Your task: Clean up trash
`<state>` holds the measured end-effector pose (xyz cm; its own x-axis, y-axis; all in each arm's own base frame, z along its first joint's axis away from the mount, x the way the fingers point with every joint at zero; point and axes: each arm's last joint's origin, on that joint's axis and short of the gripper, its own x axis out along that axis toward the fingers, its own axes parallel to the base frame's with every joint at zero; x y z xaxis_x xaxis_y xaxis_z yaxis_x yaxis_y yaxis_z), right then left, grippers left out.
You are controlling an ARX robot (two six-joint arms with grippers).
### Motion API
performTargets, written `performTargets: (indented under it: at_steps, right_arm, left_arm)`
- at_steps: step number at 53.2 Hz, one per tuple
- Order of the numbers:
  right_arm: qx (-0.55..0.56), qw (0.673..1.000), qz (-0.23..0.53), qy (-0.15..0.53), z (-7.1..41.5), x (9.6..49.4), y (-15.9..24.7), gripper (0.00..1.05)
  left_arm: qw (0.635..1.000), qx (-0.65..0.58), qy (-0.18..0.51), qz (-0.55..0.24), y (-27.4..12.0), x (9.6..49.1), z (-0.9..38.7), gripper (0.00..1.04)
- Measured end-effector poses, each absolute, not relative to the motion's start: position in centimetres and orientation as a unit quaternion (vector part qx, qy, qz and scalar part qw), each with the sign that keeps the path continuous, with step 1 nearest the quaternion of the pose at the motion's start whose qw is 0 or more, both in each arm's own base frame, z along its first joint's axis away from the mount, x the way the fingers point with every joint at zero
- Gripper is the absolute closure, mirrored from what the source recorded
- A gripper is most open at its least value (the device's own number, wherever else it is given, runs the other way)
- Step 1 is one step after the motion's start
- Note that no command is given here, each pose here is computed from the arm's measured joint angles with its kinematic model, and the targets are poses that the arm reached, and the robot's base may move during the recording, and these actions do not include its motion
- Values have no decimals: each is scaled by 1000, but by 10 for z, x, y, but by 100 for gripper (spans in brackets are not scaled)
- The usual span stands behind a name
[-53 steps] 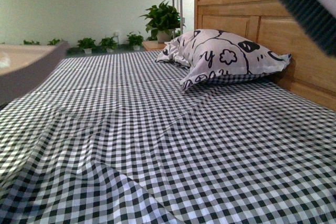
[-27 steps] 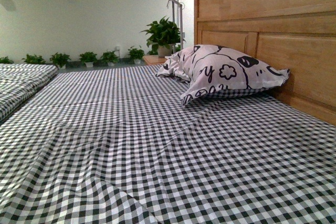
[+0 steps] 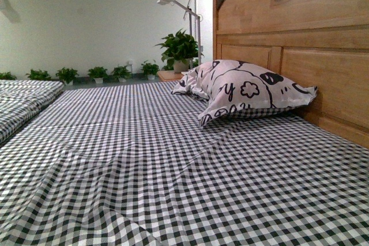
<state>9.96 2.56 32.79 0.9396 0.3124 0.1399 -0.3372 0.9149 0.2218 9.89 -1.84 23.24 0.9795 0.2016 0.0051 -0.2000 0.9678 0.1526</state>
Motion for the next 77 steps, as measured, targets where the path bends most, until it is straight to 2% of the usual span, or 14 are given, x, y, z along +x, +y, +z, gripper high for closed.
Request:
performTargets:
  at_steps: [12, 77]
  right_arm:
    - [111, 984, 133, -34, 322, 99, 26, 85]
    - [102, 985, 131, -35, 322, 99, 26, 85]
  left_arm:
    - [992, 74, -2, 100, -22, 99, 229, 78]
    - [992, 74, -2, 100, -22, 99, 229, 78]
